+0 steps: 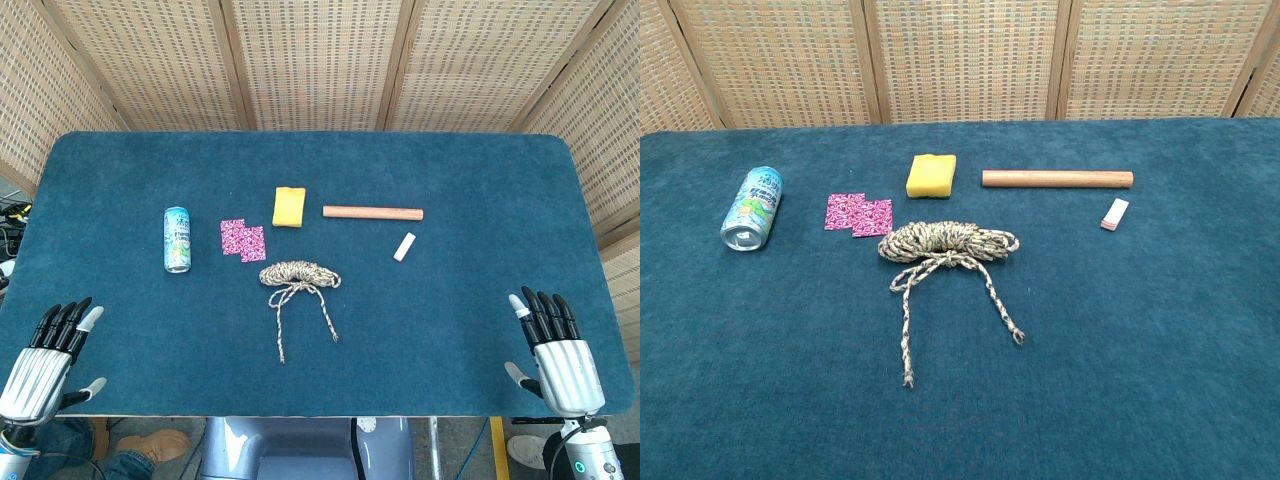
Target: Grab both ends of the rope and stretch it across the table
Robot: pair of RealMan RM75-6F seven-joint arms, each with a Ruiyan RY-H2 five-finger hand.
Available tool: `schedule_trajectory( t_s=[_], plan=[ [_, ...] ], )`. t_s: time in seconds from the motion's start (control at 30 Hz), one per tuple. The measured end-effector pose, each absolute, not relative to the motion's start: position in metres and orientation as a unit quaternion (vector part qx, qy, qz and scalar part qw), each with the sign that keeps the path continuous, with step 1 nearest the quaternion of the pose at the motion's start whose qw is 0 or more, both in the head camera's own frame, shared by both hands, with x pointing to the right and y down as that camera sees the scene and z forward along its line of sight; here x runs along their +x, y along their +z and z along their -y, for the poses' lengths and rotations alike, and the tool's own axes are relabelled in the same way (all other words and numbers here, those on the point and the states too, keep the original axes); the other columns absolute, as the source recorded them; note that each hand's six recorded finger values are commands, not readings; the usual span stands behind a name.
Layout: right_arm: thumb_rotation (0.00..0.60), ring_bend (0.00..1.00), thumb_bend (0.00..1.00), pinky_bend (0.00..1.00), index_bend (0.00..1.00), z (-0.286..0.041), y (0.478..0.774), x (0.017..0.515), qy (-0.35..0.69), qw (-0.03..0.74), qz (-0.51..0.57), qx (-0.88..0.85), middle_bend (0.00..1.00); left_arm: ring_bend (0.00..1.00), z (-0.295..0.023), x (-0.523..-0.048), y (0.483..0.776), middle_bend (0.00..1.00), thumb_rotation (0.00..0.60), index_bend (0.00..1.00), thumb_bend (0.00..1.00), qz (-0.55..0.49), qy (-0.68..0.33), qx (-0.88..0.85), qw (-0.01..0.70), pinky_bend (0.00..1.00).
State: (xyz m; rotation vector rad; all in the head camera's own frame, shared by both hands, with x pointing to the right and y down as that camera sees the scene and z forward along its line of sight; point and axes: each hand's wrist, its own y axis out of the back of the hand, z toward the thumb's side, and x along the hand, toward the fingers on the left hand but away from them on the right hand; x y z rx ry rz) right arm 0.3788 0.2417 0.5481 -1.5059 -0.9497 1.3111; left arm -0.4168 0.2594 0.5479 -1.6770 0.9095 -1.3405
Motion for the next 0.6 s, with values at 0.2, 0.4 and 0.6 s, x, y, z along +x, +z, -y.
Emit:
schedule_trajectory(
  t_s=[0.2, 0.4, 0.6],
  plan=[
    [0.600, 0.00, 0.00, 0.00, 0.03, -0.241, 0.555, 0.375, 0.533, 0.448, 0.372, -0.614, 0.00, 0.00, -0.260, -0.416, 0.545, 0.00, 0.600, 0.00, 0.00, -0.359, -0.526, -0.662, 0.396, 0.00],
    [0.600, 0.00, 0.00, 0.00, 0.04, -0.233, 0.561, 0.362, 0.529, 0.452, 0.350, -0.628, 0.00, 0.00, -0.262, -0.413, 0.548, 0.00, 0.600, 0.00, 0.00, -0.353, -0.528, -0.662, 0.398, 0.00],
    [0.600, 0.00, 0.31, 0.00, 0.10, -0.214, 0.566, 0.328, 0.507, 0.471, 0.288, -0.661, 0.00, 0.00, -0.260, -0.410, 0.555, 0.00, 0.600, 0.00, 0.00, -0.345, -0.537, -0.660, 0.396, 0.00]
  ],
)
